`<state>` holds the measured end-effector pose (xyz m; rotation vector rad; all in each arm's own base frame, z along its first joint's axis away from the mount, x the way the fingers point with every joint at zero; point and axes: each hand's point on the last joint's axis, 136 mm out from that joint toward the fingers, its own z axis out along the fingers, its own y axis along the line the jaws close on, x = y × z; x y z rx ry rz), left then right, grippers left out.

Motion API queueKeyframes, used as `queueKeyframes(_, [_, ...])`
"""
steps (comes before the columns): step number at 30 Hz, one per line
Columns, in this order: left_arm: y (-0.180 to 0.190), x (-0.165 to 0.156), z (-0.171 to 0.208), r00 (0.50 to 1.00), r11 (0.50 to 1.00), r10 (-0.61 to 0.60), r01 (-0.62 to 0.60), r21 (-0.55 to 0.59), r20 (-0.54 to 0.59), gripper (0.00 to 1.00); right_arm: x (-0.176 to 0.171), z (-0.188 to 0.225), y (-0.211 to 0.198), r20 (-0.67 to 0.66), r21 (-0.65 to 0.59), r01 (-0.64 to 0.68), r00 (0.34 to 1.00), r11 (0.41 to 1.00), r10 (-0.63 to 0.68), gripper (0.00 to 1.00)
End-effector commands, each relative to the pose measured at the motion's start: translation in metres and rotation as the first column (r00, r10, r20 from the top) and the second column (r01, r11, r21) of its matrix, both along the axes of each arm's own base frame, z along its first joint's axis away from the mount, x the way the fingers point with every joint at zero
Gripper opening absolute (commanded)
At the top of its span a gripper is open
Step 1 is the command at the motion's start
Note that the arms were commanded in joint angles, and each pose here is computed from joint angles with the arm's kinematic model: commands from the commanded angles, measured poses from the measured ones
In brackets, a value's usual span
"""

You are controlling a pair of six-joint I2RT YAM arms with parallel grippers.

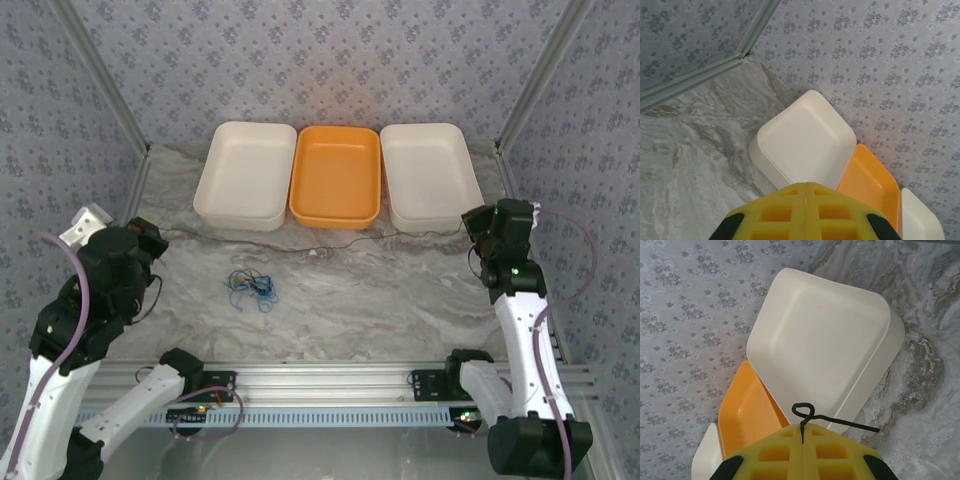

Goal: Untangle the cables

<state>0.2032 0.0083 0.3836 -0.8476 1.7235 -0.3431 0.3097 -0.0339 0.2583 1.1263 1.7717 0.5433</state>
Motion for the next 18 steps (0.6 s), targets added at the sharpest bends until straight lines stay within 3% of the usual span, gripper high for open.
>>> queueKeyframes(1, [0.019, -0.010, -0.007, 0.996, 0.995, 0.079, -0.077, 0.059, -0.031, 0.00, -0.007, 0.005, -0.007, 0.006, 0.011, 0.006, 1.000, 1.000, -0.006, 0.00])
queueKeyframes(13, [0.030, -0.018, -0.017, 0.991, 0.989, 0.132, -0.130, 0.071, -0.034, 0.00, -0.003, 0.013, -0.022, 0.026, 0.053, 0.016, 1.000, 0.998, -0.018, 0.00])
queueKeyframes(15, [0.021, -0.008, -0.014, 0.995, 0.992, 0.096, -0.094, 0.080, -0.033, 0.00, 0.007, 0.025, -0.006, 0.062, 0.015, -0.061, 0.996, 0.998, 0.060, 0.00])
queueKeyframes(18, [-0.008, 0.024, -0.002, 1.000, 0.995, -0.007, 0.008, 0.099, -0.016, 0.00, 0.027, 0.047, 0.052, 0.106, -0.103, -0.271, 0.954, 0.957, 0.281, 0.00])
